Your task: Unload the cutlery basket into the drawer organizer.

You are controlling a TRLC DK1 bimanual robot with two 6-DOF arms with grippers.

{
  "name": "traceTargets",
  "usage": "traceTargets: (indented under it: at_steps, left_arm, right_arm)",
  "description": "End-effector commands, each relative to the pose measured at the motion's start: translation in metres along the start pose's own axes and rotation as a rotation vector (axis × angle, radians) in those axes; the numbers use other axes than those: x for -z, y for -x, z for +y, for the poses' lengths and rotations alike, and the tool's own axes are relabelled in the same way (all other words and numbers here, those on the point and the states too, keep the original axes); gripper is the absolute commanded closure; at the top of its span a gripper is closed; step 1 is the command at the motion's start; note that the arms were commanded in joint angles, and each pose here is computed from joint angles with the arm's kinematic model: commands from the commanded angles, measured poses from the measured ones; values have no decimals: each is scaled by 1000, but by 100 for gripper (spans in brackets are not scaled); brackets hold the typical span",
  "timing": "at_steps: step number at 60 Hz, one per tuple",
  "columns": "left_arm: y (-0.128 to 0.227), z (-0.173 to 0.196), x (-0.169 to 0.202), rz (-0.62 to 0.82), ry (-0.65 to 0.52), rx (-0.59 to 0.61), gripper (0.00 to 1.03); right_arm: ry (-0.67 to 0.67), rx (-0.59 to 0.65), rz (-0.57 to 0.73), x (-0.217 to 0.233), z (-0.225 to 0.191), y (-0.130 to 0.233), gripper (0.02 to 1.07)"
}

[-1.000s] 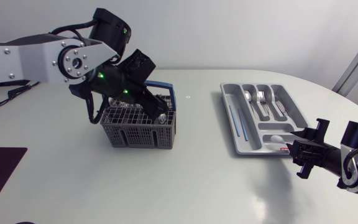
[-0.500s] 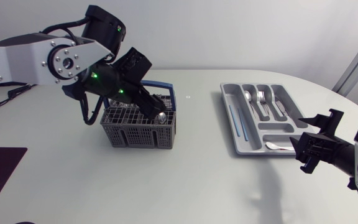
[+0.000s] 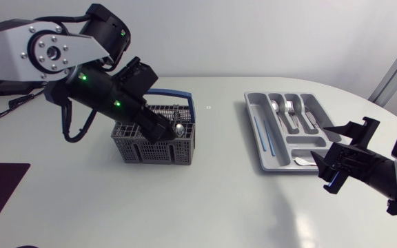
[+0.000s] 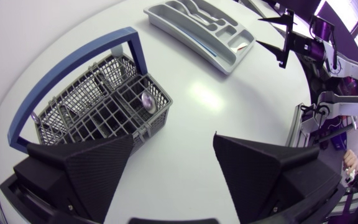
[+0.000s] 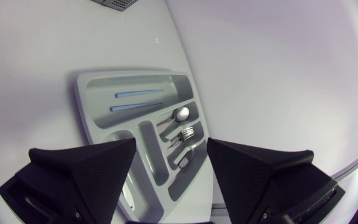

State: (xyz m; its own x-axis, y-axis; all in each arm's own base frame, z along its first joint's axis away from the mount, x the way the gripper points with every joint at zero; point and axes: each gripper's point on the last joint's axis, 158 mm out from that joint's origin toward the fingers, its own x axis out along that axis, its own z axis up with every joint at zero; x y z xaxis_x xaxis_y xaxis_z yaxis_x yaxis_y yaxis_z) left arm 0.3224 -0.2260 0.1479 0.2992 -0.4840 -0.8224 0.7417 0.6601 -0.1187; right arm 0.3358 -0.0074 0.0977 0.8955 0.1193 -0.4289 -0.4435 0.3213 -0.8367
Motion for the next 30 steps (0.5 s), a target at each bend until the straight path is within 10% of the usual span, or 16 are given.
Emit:
traceTargets:
  at_steps: [1,30]
  left_arm:
    - [0,4,-8,1,45,20,20]
    - [-52,32,-21,1,61,32,27]
  right_arm:
    - [-32,-44,-3,-4,21,4,24]
    - [-29,-67,-14,-23,39,14,24]
